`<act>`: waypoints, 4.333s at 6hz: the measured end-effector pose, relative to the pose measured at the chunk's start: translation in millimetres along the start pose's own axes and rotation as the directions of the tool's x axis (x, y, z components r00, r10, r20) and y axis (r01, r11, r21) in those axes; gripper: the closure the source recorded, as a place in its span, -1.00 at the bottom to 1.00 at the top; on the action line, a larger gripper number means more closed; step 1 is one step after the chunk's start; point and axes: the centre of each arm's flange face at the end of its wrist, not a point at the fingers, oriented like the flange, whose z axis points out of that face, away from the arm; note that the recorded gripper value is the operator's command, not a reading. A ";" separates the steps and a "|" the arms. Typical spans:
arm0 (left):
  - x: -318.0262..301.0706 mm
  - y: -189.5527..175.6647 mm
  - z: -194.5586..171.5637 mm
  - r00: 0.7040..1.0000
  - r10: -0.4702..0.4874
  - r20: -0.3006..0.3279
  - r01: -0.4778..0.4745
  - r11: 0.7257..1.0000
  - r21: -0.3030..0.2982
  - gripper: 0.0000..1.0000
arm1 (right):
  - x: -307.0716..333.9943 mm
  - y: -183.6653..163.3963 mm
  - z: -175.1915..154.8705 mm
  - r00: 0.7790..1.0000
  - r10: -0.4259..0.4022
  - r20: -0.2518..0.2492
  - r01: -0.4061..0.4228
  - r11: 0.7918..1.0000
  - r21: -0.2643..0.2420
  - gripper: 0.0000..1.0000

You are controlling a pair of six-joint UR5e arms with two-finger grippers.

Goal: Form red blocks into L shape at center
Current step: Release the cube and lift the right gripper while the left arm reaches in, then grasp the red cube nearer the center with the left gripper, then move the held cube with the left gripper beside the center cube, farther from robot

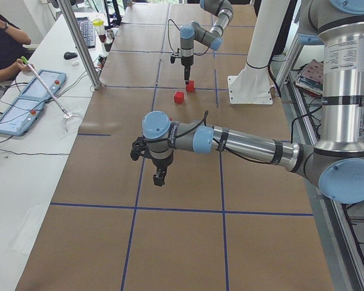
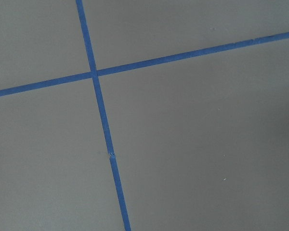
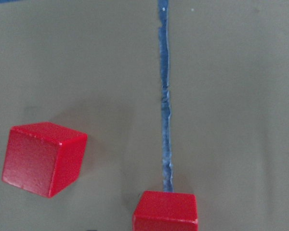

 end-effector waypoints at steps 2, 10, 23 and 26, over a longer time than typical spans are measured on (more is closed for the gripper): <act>89.6 -40.7 35.8 0.992 0.115 -0.048 -0.114 0.993 0.023 -1.00 | 63.5 -3.7 -43.3 0.999 0.019 0.041 -0.018 1.000 -0.018 -1.00; 474.2 -115.8 158.3 0.984 0.143 -0.102 -0.144 0.990 -0.002 -1.00 | 280.1 11.3 -124.3 0.992 -0.130 -0.002 0.129 0.991 -0.041 -1.00; 590.7 -113.3 210.6 0.999 -0.032 0.011 0.030 0.992 0.122 0.87 | 284.3 10.5 -124.7 0.992 -0.127 -0.003 0.127 0.991 -0.044 -1.00; 643.6 -140.6 204.9 0.985 -0.174 -0.003 0.172 0.971 0.164 0.86 | 281.9 10.4 -125.6 0.991 -0.130 -0.001 0.130 0.991 -0.041 -1.00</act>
